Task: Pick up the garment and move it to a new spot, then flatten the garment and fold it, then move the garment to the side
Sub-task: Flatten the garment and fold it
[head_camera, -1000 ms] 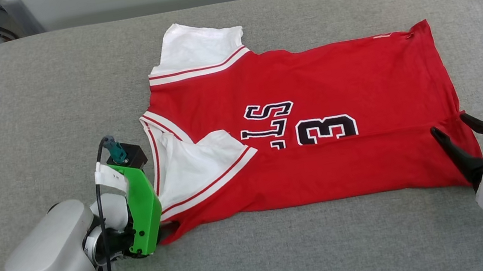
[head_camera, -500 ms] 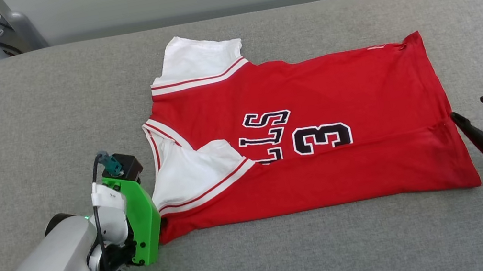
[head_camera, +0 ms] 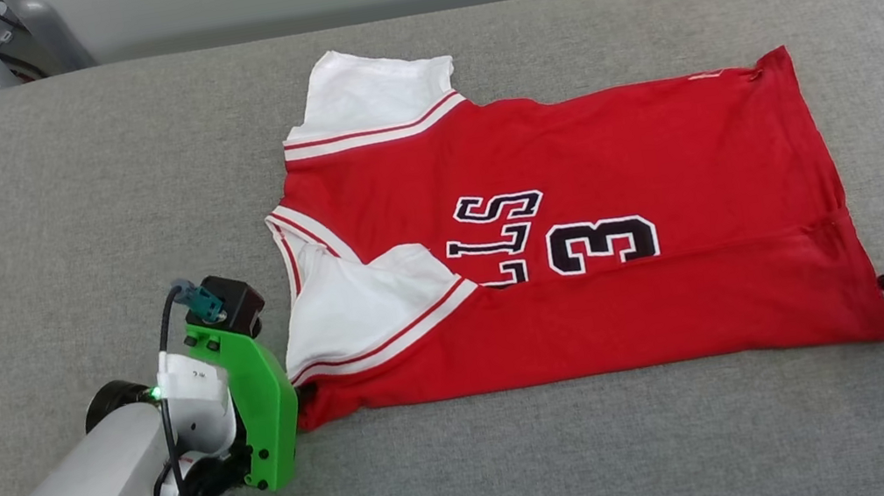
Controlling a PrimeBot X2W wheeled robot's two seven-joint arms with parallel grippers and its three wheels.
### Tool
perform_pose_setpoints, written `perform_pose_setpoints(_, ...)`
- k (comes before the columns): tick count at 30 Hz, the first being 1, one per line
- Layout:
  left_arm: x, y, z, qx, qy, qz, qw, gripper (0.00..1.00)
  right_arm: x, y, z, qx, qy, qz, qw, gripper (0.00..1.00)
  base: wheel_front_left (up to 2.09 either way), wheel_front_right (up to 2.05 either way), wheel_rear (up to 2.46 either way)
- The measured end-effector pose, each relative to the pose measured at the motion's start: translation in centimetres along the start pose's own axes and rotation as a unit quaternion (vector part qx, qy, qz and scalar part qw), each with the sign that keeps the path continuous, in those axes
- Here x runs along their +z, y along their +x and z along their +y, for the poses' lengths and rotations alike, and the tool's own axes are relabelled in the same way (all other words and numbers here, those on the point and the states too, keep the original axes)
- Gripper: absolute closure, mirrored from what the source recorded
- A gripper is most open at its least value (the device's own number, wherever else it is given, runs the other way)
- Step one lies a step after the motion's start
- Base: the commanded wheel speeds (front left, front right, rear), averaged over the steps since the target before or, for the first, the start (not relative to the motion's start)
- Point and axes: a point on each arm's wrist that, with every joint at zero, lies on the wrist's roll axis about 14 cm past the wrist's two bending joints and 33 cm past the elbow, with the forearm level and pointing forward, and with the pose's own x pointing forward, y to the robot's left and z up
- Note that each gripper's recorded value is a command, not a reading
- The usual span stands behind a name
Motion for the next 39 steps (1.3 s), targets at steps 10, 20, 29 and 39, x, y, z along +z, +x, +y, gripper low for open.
perform_pose_setpoints(10, -0.7, 1.0, 0.6, 0.000, -0.016, 0.003, 1.000, 1.00, -3.4, 5.0, 1.2, 0.011, 0.045, 0.058, 0.997, 0.00, 0.00, 0.00, 0.00)
perform_pose_setpoints(20, -0.4, 0.6, 0.8, 0.005, -0.030, -0.018, 0.999, 1.00, -2.8, 5.1, 2.2, 0.023, 0.054, 0.015, 0.998, 1.00, 0.00, 0.00, 0.00)
perform_pose_setpoints(29, -0.2, -2.2, 0.3, 0.002, -0.041, -0.054, 0.998, 1.00, -1.4, 1.1, 2.9, 0.033, 0.042, -0.052, 0.997, 1.00, 0.00, 0.00, 0.00)
perform_pose_setpoints(39, -3.2, -4.6, -2.4, -0.010, -0.031, -0.042, 0.999, 1.00, -4.2, -2.3, 3.0, 0.028, 0.054, -0.066, 0.996, 1.00, 0.00, 0.00, 0.00)
